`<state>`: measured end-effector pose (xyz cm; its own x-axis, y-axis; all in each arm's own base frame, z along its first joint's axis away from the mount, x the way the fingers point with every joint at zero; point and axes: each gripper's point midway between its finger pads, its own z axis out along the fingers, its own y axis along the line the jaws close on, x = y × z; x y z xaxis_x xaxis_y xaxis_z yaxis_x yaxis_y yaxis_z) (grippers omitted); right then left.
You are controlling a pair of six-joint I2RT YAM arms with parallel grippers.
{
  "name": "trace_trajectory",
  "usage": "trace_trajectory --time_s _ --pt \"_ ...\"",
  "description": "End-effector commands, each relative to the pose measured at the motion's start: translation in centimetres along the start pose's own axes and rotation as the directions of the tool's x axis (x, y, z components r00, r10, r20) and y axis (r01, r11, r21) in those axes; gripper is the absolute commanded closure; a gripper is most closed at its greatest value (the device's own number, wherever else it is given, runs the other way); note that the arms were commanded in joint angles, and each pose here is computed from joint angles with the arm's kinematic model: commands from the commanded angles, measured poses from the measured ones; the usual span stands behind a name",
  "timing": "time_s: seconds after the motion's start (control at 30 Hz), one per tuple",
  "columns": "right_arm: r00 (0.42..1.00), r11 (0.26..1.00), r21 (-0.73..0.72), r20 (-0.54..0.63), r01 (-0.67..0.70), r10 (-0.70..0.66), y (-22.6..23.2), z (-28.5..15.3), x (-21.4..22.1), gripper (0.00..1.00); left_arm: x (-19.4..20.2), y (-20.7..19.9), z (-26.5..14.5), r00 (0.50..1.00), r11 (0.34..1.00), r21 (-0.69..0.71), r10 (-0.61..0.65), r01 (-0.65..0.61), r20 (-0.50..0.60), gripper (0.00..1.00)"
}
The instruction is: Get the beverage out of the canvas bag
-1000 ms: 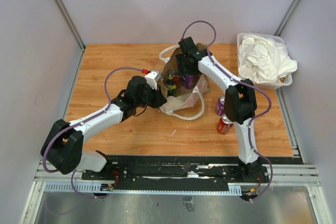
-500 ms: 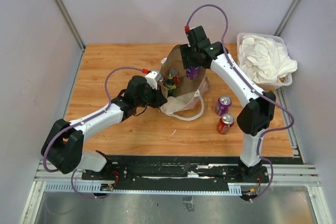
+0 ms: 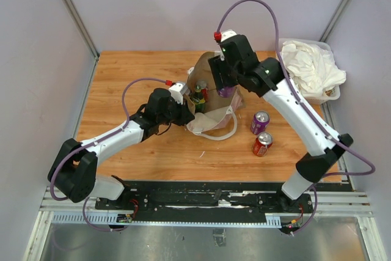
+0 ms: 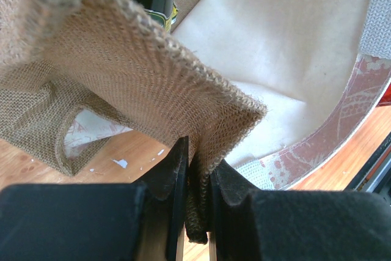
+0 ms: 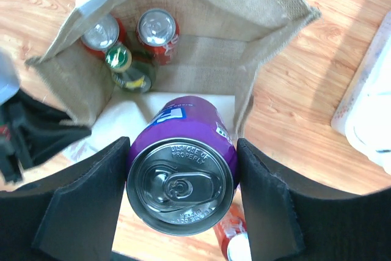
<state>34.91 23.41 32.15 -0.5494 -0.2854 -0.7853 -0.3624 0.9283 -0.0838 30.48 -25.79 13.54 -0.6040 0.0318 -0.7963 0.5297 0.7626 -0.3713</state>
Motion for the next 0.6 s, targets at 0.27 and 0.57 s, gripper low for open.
trace_trajectory --time_s 0.27,0.57 --pt "0.993 0.993 0.018 -0.043 -0.114 0.114 -1.7 -8.9 9.0 0.99 1.5 1.5 -0.3 0.999 0.996 -0.085 -0.023 0.019 -0.039 0.87" --pt "0.969 0.984 -0.035 -0.183 -0.173 0.164 0.2 -5.5 18.2 0.99 1.8 1.8 -0.1 0.998 0.995 -0.101 -0.03 0.025 -0.048 0.87"
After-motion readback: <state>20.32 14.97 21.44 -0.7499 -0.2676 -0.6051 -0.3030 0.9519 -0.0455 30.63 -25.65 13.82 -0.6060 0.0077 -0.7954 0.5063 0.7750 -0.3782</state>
